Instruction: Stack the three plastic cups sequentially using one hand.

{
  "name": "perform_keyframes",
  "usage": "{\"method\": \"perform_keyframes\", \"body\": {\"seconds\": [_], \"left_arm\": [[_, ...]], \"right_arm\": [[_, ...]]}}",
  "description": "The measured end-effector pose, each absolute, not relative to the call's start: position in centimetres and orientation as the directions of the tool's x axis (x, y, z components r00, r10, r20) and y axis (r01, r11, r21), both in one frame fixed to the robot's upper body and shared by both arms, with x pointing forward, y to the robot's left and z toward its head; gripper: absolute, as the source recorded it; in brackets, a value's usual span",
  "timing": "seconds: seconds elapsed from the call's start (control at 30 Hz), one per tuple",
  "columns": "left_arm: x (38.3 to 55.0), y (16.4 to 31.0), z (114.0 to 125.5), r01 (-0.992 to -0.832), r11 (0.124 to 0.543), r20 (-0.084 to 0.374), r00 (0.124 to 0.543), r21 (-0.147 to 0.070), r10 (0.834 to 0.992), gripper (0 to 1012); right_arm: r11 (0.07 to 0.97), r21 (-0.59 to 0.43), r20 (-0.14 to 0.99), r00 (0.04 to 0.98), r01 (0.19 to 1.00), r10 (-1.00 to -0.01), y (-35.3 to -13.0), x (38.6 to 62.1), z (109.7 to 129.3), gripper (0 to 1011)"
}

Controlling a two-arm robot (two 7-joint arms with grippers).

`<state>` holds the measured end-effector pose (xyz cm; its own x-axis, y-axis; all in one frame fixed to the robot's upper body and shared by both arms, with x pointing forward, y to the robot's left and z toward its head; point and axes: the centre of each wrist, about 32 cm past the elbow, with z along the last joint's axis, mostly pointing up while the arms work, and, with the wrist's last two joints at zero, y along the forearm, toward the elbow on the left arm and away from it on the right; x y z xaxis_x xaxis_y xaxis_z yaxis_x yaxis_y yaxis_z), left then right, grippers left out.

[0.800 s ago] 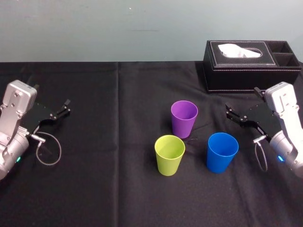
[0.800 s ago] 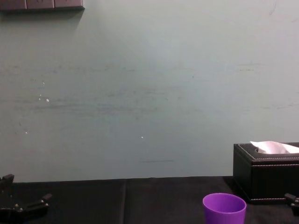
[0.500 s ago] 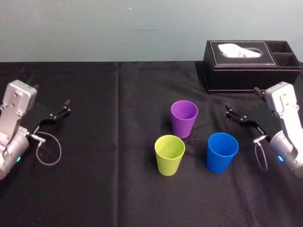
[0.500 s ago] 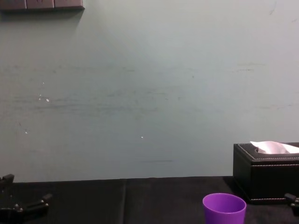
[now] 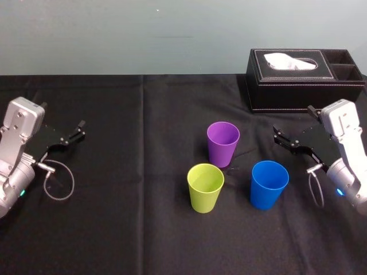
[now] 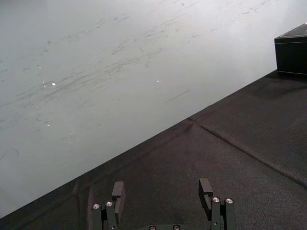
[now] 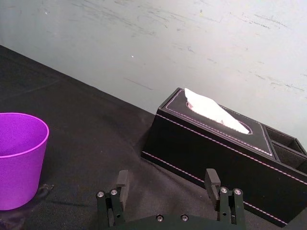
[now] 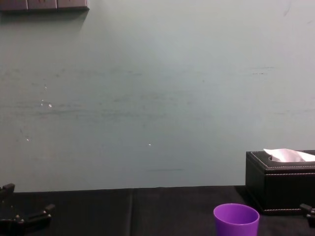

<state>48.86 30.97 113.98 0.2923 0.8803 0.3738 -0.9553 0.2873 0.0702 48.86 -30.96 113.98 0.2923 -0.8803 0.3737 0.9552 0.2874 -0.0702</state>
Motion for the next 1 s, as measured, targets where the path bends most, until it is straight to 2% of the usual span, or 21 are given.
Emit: {"method": "perform_keyframes", "body": {"seconds": [0.73,1.0], "left_arm": [[48.9,31.0,114.0,-0.955,0.287,0.374,0.292,0.070,0.880,1011],[48.9,31.0,114.0,-0.955,0.287,0.374,0.292,0.070,0.880,1011]], "right_arm": [[0.299,-0.066,0.359,0.302,0.952,-0.883,-31.2,48.8,114.1,1000],[0.348,-0.033,0.328,0.339,0.937,-0.882,-32.3,46.8,114.9,1000]]}}
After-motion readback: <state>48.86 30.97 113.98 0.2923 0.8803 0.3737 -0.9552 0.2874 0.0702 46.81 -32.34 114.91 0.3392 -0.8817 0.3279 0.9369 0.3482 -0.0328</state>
